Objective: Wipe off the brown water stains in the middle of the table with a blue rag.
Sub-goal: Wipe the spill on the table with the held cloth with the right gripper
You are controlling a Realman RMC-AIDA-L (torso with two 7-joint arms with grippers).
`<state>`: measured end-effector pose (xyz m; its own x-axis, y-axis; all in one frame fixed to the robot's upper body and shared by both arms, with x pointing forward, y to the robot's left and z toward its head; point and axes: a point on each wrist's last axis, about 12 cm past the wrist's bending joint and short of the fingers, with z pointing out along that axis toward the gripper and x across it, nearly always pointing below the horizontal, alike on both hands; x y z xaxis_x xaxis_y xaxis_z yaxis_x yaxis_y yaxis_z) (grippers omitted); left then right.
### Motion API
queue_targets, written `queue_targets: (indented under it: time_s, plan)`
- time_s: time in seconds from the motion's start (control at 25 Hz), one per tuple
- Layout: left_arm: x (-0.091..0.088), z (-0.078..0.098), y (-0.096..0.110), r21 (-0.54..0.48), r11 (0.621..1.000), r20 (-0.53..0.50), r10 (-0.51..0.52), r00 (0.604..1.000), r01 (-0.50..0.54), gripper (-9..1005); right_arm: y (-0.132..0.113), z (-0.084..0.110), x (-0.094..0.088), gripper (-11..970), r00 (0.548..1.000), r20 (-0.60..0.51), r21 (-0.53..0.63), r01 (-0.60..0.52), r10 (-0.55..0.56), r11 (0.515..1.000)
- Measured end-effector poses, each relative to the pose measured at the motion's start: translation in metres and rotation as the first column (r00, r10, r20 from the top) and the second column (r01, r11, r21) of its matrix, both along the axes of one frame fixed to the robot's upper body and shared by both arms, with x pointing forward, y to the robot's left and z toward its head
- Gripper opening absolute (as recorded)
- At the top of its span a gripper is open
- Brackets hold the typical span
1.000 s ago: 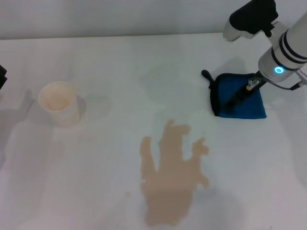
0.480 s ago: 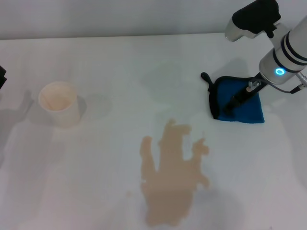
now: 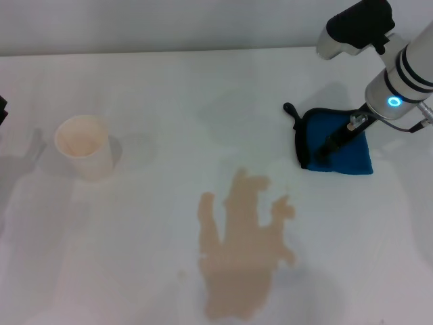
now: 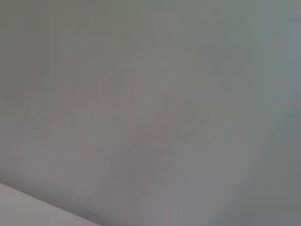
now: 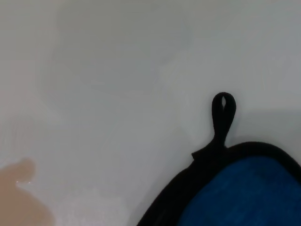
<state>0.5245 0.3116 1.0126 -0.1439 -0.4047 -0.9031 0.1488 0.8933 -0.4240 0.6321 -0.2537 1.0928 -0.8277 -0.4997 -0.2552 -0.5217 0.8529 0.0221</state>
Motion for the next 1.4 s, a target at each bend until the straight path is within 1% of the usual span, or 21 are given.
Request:
queue_targets:
  time_s: [0.52, 0.72, 1.2, 1.28, 1.4]
  plan:
    - [0.000, 0.000, 0.000, 0.000, 1.000, 0.003, -0.001, 1.000, 0.001, 877, 0.000, 0.006, -0.002, 695, 0.999, -0.030, -0.001, -0.021, 0.021, 1.000]
    - [0.000, 0.001, 0.000, 0.000, 1.000, 0.003, -0.001, 1.000, 0.001, 877, 0.000, 0.007, -0.002, 638, 0.999, -0.028, -0.007, -0.027, 0.027, 1.000]
    - [0.002, 0.001, -0.001, 0.000, 1.000, 0.002, -0.002, 1.000, 0.002, 877, 0.000, 0.009, -0.002, 584, 0.999, -0.025, -0.013, -0.032, 0.032, 0.999]
    - [0.002, 0.001, -0.001, 0.000, 1.000, 0.001, -0.002, 1.000, 0.002, 877, 0.000, 0.011, -0.001, 528, 0.999, -0.018, -0.014, -0.035, 0.034, 0.999]
    - [0.002, 0.001, -0.001, 0.001, 1.000, 0.001, -0.002, 1.000, 0.002, 877, 0.000, 0.014, 0.001, 479, 0.999, -0.006, -0.018, -0.036, 0.036, 0.999]
